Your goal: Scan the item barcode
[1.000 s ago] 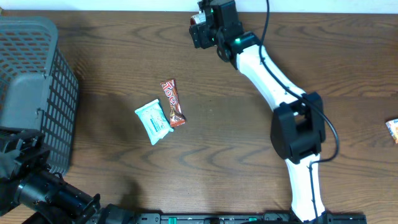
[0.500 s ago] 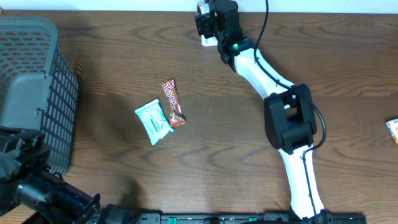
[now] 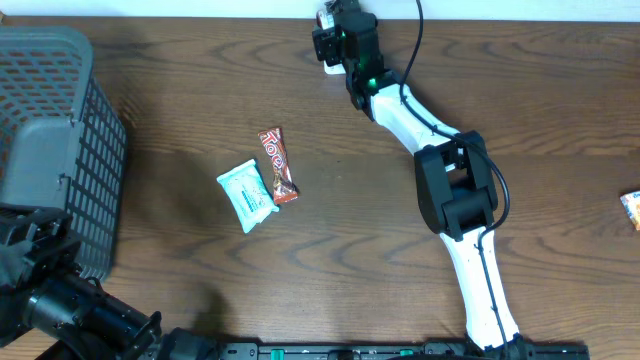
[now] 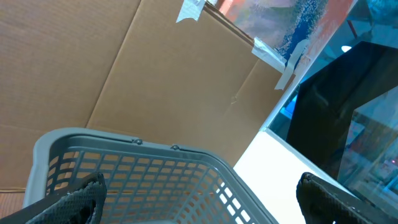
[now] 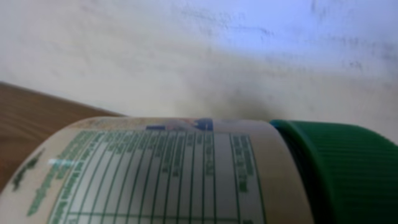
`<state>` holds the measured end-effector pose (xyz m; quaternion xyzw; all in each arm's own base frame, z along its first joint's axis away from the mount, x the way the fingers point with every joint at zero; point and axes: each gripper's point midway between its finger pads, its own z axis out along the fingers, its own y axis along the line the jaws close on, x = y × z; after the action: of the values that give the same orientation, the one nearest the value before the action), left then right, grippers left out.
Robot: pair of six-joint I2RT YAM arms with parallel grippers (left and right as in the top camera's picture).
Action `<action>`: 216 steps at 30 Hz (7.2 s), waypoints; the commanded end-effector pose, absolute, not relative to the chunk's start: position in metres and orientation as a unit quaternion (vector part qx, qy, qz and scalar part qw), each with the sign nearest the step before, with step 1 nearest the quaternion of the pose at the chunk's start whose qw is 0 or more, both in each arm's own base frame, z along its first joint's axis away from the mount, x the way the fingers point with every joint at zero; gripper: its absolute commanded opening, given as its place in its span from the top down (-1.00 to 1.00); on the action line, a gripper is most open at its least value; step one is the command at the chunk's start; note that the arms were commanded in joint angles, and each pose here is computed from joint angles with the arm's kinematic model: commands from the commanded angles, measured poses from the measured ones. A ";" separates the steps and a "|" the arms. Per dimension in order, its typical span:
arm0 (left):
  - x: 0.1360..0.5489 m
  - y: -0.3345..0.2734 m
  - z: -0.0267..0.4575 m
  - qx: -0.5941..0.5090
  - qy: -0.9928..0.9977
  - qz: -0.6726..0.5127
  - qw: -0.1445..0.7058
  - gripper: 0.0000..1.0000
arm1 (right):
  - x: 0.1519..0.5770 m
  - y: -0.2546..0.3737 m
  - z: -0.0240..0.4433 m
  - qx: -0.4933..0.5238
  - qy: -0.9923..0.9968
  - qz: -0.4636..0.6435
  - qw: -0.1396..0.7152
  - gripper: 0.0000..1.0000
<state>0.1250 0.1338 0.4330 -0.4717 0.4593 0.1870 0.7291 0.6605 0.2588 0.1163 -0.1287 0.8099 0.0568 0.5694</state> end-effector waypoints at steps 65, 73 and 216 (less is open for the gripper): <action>0.119 0.137 0.435 -0.479 0.453 0.187 0.728 -0.96 | 0.338 -0.389 0.026 0.502 0.831 -0.183 0.153 -0.22; 0.119 0.137 0.435 -0.479 0.453 0.187 0.728 -0.96 | 0.340 -0.399 0.050 0.503 0.828 -0.188 0.166 -0.85; 0.119 0.137 0.435 -0.479 0.453 0.187 0.728 -0.96 | 0.284 0.305 0.129 -0.399 0.887 0.227 0.056 -0.72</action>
<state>0.1252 0.1338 0.4331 -0.4717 0.4592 0.1868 0.7292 0.2936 0.2967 0.1336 -0.4278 0.8795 0.1900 0.0856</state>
